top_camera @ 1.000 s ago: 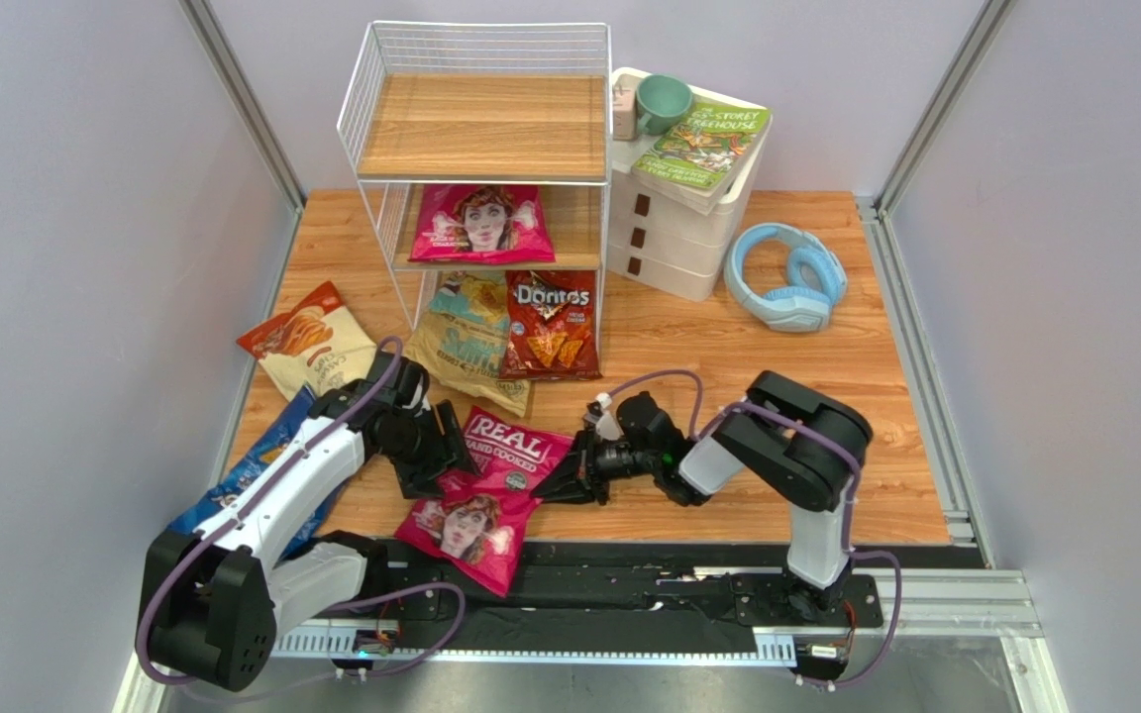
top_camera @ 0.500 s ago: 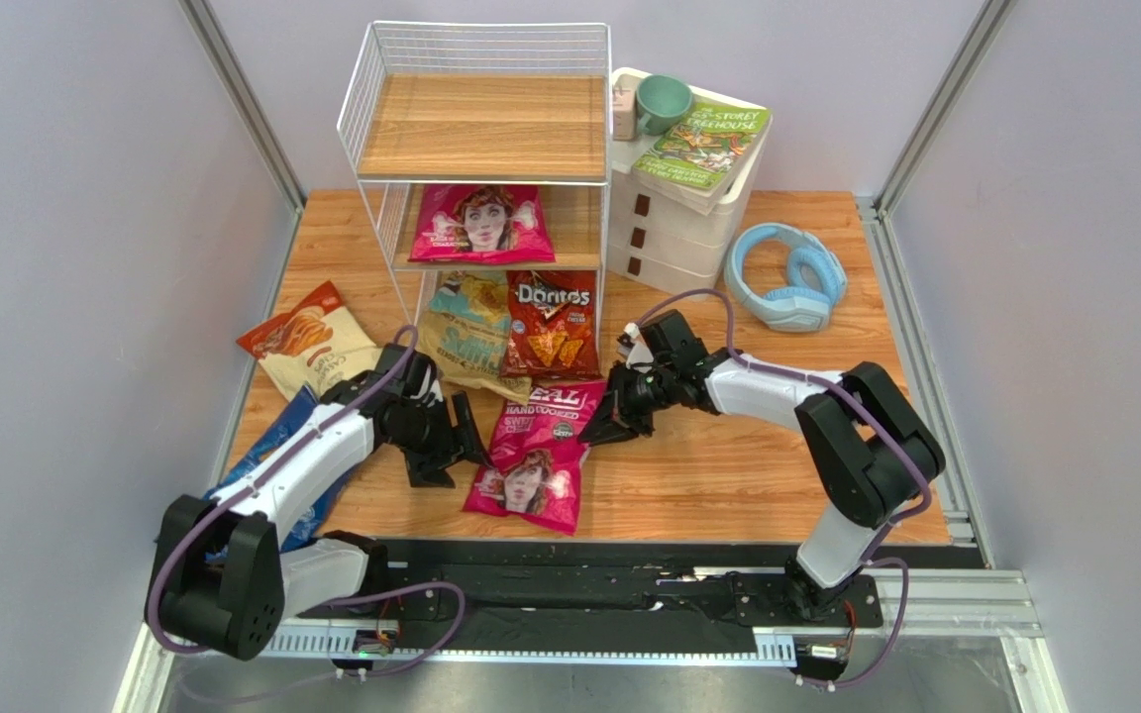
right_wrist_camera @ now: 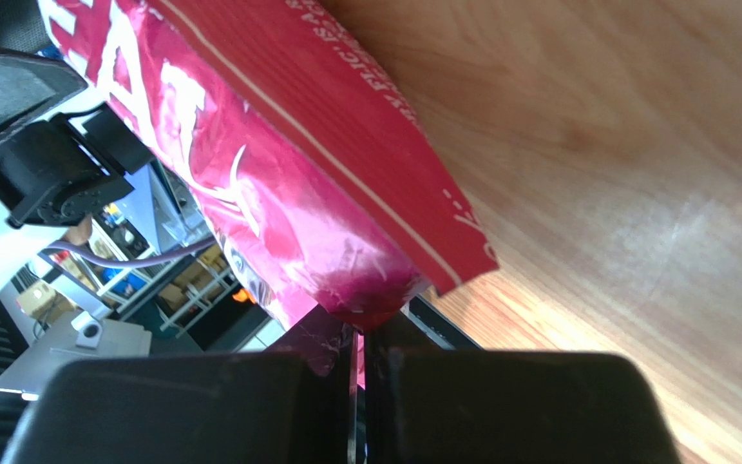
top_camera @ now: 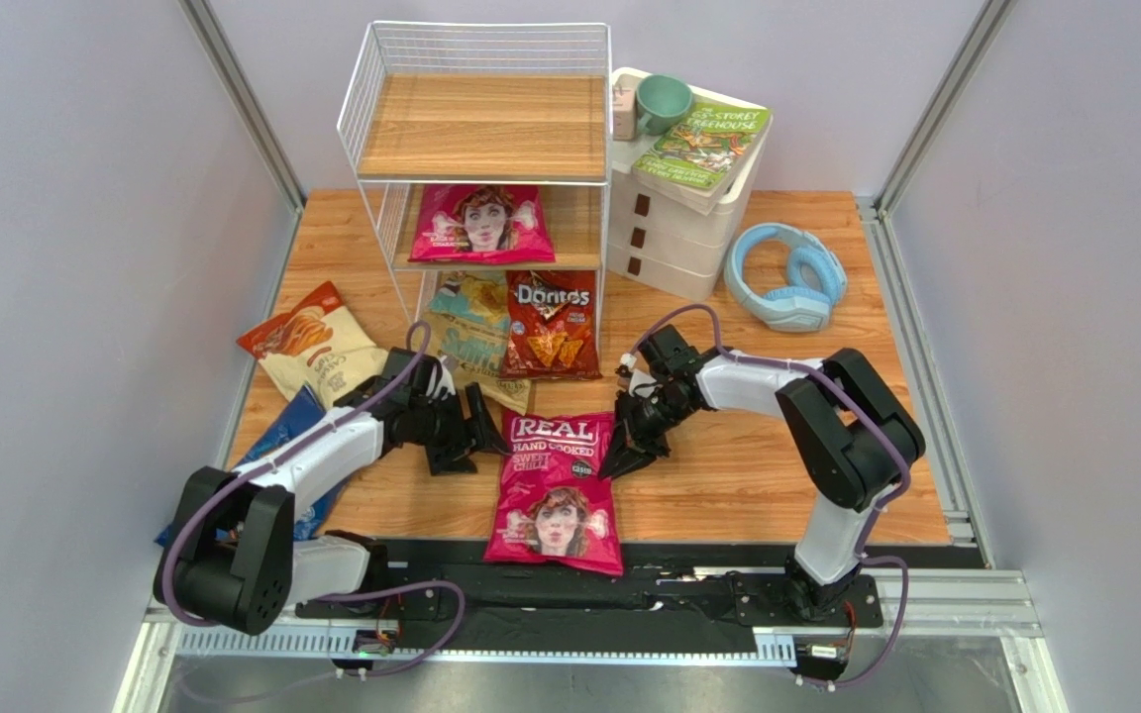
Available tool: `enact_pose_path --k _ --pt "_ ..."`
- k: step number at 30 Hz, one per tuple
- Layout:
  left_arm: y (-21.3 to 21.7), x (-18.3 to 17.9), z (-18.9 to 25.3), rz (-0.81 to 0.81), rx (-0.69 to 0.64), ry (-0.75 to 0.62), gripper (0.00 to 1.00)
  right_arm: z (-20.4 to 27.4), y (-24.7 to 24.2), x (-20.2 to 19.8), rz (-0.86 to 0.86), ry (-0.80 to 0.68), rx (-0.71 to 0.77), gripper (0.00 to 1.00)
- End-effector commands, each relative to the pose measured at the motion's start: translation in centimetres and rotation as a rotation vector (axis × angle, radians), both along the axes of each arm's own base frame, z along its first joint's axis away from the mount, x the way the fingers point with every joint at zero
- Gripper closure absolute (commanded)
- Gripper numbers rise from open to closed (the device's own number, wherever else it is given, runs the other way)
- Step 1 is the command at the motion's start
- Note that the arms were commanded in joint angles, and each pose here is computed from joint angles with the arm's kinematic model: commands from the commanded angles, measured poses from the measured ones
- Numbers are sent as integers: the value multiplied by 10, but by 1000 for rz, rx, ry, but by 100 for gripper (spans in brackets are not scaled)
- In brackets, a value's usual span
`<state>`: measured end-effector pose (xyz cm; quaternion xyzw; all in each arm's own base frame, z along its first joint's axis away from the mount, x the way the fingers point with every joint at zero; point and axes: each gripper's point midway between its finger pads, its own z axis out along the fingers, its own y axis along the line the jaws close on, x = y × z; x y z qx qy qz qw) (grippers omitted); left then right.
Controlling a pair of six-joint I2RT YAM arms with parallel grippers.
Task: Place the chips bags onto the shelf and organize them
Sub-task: Adjust the potato chip at the center of the board.
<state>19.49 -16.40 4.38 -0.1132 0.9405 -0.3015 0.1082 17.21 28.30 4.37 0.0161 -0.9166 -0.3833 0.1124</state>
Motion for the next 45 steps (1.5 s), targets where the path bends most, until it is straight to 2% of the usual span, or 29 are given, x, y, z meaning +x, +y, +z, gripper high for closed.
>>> enact_pose_path --k 1,6,11,15,19,23,26,27,29,30,32,35,41,45 --pt "-8 -4 -5 -12 -56 5 22 -9 -1 0 60 4 -19 100" --pt "-13 -20 -16 -21 -105 49 22 -17 4 10 56 9 -20 100" --pt "-25 -18 -10 -17 -148 20 22 -16 12 20 50 3 -11 100" --pt "-44 -28 -11 -72 -189 51 23 -18 13 23 43 0 -12 100" --pt "-70 -40 -5 -145 -225 31 24 -19 17 27 34 8 -2 100" --pt "-74 -37 4 -147 -246 -5 27 -15 22 34 32 -8 14 100" --pt "-79 -33 12 -162 -278 -42 51 -13 23 37 30 -10 22 99" --pt "-79 -34 12 -162 -279 -42 67 -12 25 39 30 -14 26 96" --pt "-78 -32 21 -161 -282 -76 80 -7 24 41 23 -13 38 86" --pt "-74 -35 21 -158 -262 -69 93 -1 25 43 17 -24 48 83" --pt "-71 -30 36 -145 -258 -130 96 6 22 47 3 -40 59 72" --pt "-65 -29 55 -115 -254 -189 99 24 15 48 -27 -59 79 66" --pt "-50 -25 94 -59 -238 -305 100 69 -9 46 -117 -105 119 60" --pt "-33 -7 107 79 -244 -326 100 93 -18 42 -174 -127 113 55"
